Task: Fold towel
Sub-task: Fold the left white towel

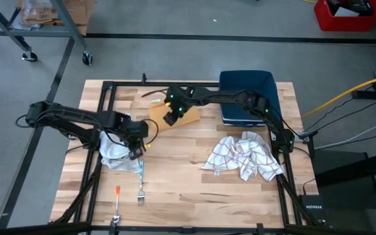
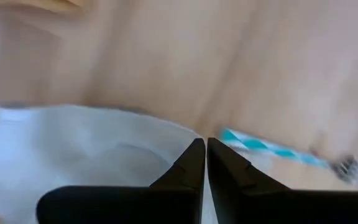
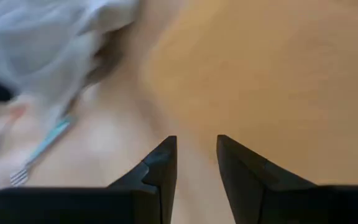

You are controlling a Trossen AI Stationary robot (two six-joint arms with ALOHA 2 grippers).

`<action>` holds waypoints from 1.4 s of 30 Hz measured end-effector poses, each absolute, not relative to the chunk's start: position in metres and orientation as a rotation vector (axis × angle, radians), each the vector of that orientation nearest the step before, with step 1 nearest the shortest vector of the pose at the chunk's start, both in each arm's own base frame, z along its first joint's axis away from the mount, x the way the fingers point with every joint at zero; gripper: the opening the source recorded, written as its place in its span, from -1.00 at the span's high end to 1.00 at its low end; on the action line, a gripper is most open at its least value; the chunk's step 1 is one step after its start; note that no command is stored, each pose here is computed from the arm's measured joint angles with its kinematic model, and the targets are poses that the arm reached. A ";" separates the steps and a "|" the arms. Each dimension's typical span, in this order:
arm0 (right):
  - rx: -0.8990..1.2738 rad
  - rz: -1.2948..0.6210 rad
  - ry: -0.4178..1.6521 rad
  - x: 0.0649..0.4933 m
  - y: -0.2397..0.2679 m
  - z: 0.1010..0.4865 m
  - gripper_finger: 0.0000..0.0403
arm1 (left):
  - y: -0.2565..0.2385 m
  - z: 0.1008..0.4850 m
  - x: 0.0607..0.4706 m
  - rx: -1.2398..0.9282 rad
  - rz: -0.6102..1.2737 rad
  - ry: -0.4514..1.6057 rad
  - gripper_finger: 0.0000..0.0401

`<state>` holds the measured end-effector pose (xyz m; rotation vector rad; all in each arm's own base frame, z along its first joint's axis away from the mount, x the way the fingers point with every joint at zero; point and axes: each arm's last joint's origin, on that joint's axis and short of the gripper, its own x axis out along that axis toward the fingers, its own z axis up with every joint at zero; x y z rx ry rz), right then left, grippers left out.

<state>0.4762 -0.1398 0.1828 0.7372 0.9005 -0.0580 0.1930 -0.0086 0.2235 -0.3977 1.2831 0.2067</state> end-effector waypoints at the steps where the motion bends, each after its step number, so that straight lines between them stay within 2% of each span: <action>1: 0.750 -0.011 0.906 0.478 -0.134 0.183 0.42 | -0.012 0.223 0.192 -0.406 0.173 1.302 0.95; 9: 0.711 0.128 0.951 0.490 -0.077 0.184 0.42 | -0.040 0.223 0.183 -0.559 0.007 1.437 0.95; 12: 0.673 0.138 0.961 0.493 -0.059 0.183 0.42 | -0.049 0.223 0.180 -0.525 -0.036 1.452 0.94; 15: 0.616 0.169 0.968 0.494 -0.041 0.183 0.42 | -0.056 0.222 0.176 -0.443 -0.058 1.476 0.85; 22: 0.558 0.203 0.983 0.496 -0.010 0.183 0.42 | -0.059 0.221 0.171 -0.349 0.095 1.462 0.37; 26: 0.540 0.223 0.991 0.496 0.005 0.183 0.42 | -0.058 0.221 0.172 -0.355 0.165 1.436 0.19; 31: 0.499 0.216 0.997 0.496 0.024 0.182 0.42 | -0.056 0.221 0.172 -0.428 0.337 1.390 0.15; 42: 0.420 0.192 1.001 0.494 0.057 0.182 0.42 | -0.052 0.221 0.174 -0.533 0.585 1.266 0.24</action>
